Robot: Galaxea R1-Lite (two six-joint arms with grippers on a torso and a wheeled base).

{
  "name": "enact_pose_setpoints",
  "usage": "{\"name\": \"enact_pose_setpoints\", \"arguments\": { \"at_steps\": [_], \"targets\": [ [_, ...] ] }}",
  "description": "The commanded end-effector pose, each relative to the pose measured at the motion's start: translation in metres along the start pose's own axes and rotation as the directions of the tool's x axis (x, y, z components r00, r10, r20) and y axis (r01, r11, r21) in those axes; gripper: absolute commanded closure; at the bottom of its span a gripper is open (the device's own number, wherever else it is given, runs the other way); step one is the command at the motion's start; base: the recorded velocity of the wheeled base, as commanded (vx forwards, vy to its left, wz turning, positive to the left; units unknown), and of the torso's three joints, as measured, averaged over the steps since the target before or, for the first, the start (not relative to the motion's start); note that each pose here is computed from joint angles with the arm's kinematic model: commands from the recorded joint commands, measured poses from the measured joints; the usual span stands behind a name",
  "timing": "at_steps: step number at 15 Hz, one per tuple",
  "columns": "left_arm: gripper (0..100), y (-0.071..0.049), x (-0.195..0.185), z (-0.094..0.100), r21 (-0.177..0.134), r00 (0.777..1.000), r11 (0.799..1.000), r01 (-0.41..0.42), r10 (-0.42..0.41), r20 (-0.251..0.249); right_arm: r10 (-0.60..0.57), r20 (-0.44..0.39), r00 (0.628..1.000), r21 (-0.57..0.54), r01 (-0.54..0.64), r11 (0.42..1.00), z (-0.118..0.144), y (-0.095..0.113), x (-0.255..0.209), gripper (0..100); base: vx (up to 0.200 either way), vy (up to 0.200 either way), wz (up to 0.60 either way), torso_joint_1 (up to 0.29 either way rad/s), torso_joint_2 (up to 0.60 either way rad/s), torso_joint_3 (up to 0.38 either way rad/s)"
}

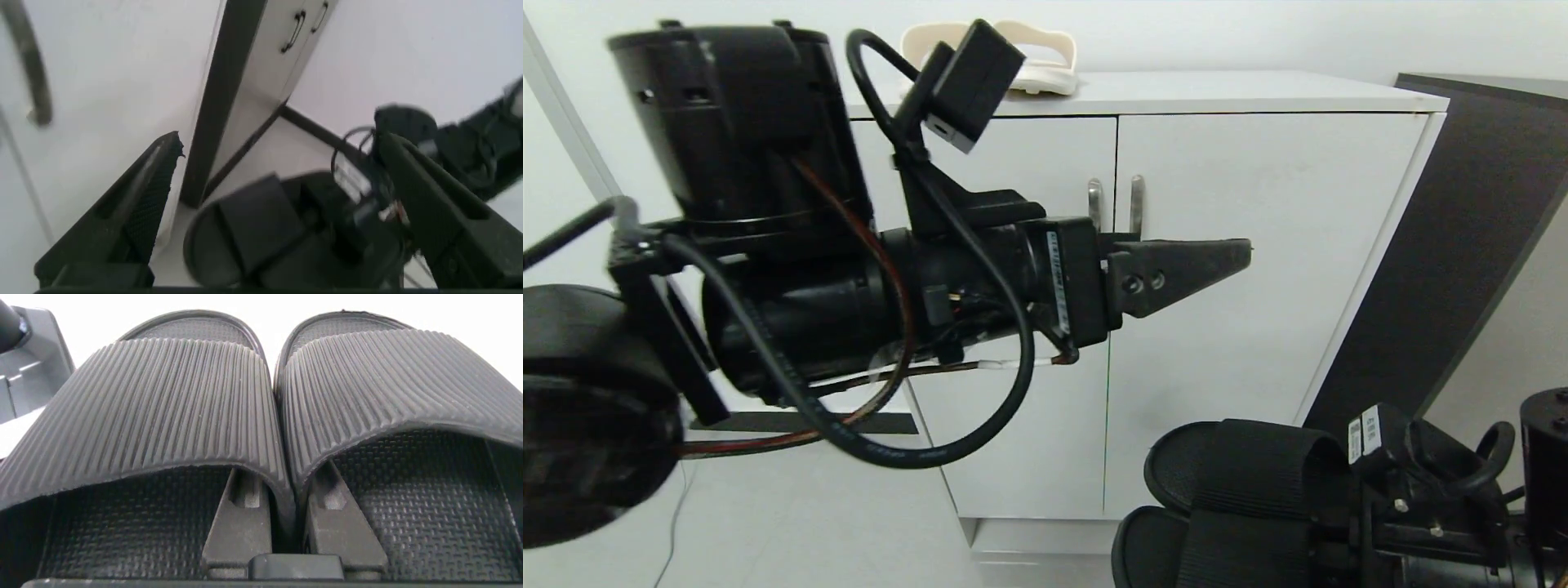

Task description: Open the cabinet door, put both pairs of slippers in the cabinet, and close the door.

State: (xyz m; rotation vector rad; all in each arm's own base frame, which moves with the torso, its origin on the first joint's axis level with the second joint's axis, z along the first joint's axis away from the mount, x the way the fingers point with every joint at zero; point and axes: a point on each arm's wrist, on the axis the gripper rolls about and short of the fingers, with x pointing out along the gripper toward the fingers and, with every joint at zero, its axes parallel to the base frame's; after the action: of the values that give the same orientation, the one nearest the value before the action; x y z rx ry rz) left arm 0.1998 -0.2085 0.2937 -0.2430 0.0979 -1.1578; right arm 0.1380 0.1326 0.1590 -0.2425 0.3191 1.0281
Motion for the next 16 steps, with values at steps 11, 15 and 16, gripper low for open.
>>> {"name": "enact_pose_setpoints", "arguments": {
  "at_steps": [11, 15, 16],
  "targets": [
    [0, 0.055, 0.053, -0.002, -0.037, 0.984, 0.983, -0.178, 0.177, -0.028, 0.007, -0.009, 1.0, -0.001, -0.007, 1.0, -0.001, 0.001, 0.001, 100, 0.0, 0.0, 0.0, 0.0, 0.0, 0.0],
    [0, 0.068, 0.066, 0.002, -0.032, 0.972, 0.971, -0.237, 0.237, 0.004, 0.007, -0.009, 1.0, -0.001, -0.007, 1.0, -0.001, 0.001, 0.001, 100, 0.0, 0.0, 0.0, 0.0, 0.0, 0.0],
    [0, 0.072, 0.068, 0.002, -0.033, 0.967, 0.966, -0.255, 0.255, -0.002, 0.007, -0.007, 1.0, -0.001, -0.007, 1.0, -0.001, 0.001, 0.001, 100, 0.0, 0.0, 0.0, 0.0, 0.0, 0.0]
  ]
}}
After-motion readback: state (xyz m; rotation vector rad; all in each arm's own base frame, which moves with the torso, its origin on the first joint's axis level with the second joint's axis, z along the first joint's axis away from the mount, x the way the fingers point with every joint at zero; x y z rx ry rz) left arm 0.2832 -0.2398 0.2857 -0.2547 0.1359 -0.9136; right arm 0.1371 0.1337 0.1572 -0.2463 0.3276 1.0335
